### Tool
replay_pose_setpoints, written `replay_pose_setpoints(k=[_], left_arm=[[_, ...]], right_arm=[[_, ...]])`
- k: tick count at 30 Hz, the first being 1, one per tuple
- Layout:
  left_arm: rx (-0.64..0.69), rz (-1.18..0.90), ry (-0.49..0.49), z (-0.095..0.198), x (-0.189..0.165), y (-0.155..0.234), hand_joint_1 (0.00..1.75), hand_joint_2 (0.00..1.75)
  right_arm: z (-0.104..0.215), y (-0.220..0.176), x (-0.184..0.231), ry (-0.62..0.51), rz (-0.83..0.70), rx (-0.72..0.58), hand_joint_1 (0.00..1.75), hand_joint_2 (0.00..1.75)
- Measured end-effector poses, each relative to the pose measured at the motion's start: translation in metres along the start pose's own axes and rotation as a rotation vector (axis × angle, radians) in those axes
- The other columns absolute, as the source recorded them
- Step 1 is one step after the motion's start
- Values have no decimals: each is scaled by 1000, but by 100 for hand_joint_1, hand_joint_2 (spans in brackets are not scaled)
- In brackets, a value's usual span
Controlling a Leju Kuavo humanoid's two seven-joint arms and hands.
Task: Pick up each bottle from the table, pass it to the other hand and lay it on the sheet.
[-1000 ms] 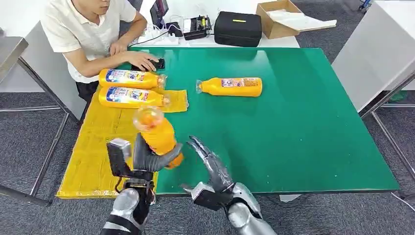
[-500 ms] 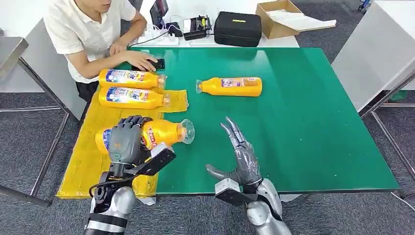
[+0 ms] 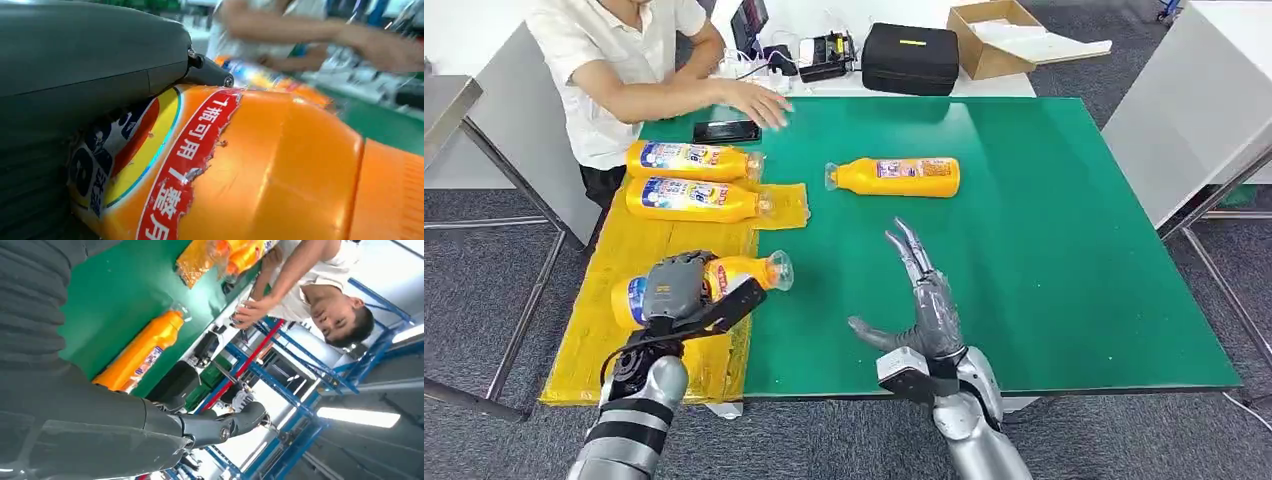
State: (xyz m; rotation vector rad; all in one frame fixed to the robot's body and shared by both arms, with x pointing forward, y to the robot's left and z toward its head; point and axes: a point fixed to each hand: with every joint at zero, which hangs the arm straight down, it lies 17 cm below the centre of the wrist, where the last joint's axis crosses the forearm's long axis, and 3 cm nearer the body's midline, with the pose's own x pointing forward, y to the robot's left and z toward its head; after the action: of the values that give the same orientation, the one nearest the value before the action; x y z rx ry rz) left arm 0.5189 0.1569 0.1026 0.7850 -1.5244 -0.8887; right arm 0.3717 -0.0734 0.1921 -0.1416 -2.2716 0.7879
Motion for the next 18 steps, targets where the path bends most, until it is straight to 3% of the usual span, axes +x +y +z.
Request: replay_pose_setpoints(k=[9, 18], left_arm=[[-57, 3, 58, -8, -25, -13, 175, 175], [-137, 10, 41, -11, -25, -32, 175, 175]], right_arm=[[-6, -2, -1, -5, -20, -8, 0, 175], [-7, 3, -4, -4, -40, -1, 0, 175]])
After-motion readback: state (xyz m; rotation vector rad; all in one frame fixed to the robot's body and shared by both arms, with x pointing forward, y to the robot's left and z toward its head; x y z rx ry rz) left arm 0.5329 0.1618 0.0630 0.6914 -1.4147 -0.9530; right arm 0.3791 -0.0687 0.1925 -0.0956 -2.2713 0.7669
